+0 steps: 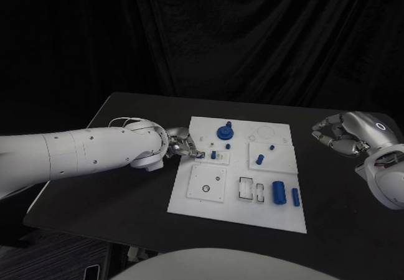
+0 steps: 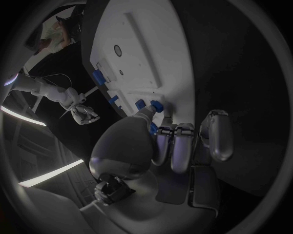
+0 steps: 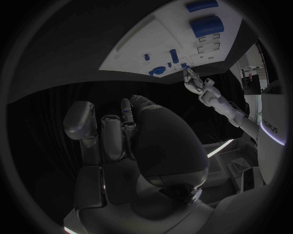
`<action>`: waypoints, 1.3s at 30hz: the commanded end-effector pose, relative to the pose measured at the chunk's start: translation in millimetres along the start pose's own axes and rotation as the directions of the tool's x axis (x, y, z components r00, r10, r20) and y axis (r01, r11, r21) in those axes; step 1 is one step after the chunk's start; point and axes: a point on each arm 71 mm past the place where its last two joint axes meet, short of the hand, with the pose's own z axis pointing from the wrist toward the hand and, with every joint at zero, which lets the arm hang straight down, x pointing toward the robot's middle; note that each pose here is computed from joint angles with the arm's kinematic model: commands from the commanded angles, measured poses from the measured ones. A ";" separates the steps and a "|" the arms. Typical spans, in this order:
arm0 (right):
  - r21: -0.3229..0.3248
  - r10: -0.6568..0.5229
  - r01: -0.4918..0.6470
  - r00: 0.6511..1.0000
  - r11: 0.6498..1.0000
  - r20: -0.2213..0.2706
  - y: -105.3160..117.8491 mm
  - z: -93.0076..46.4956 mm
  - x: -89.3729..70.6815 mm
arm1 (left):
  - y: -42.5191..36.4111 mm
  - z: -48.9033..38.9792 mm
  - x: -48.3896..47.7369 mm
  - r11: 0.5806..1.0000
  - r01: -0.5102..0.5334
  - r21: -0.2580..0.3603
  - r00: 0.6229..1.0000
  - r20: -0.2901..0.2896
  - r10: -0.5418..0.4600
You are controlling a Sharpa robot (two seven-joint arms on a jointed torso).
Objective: Assemble the parts on the task board
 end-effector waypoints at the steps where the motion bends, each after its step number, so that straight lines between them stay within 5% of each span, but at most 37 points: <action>1: 0.020 -0.003 0.003 1.000 1.000 -0.010 -1.8 -0.7 1.3 | 12.9 0.1 13.5 0.999 -0.022 -0.046 0.998 -0.062 0.020; 39: 0.039 -0.004 0.006 1.000 0.999 -0.031 -3.1 -0.8 3.4 | 15.2 -7.9 3.7 1.000 0.009 0.027 0.998 0.059 -0.011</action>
